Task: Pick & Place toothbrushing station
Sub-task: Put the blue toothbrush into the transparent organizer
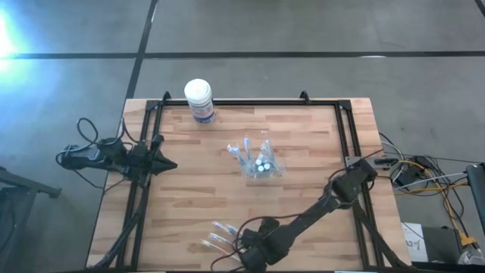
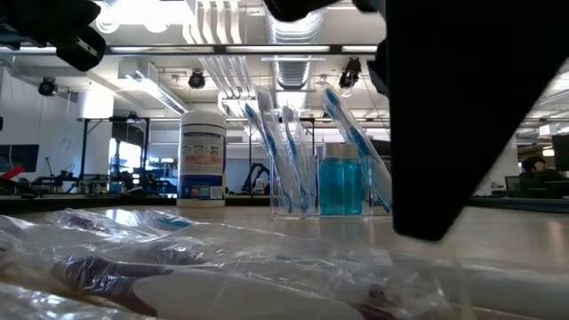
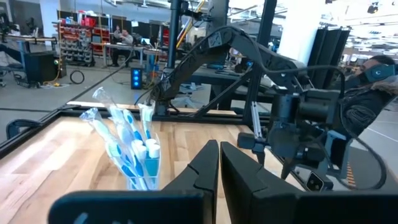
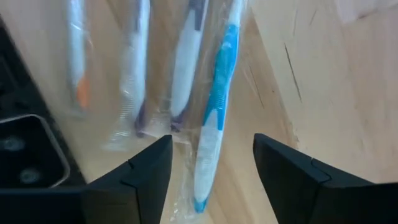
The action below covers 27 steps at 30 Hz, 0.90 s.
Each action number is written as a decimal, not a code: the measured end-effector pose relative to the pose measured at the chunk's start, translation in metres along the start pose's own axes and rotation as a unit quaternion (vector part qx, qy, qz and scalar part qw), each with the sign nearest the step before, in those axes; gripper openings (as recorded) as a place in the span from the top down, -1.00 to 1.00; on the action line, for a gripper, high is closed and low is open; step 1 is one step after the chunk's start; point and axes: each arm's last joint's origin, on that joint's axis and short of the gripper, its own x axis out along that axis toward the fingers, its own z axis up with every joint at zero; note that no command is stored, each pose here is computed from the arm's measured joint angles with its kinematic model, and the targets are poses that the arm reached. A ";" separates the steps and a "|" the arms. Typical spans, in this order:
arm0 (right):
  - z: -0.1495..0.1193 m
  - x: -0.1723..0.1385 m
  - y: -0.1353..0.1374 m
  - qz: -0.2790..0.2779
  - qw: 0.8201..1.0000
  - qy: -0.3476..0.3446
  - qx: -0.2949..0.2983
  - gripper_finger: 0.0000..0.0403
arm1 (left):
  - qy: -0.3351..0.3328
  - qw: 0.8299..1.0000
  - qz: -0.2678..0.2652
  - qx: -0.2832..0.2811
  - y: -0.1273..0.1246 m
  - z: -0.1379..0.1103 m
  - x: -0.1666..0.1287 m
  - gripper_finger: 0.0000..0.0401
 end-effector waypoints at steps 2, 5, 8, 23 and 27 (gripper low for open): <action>-0.003 0.005 -0.003 -0.012 1.000 0.009 -0.001 -0.10 | 0.000 1.000 0.000 0.000 0.000 0.000 0.000 0.90; -0.006 0.011 -0.006 -0.025 1.000 0.017 -0.003 -0.09 | 0.000 1.000 0.000 -0.002 0.000 0.000 0.000 0.91; -0.007 0.014 -0.008 -0.030 0.999 0.021 -0.006 -0.06 | 0.000 1.000 0.000 -0.003 0.000 0.000 0.000 0.90; -0.013 0.031 -0.018 -0.037 0.998 0.042 -0.034 0.55 | 0.001 1.000 -0.001 -0.004 0.000 0.000 0.000 0.90; -0.014 0.034 -0.021 -0.045 0.997 0.047 -0.038 0.82 | 0.001 1.000 0.000 -0.007 0.000 0.000 0.000 0.90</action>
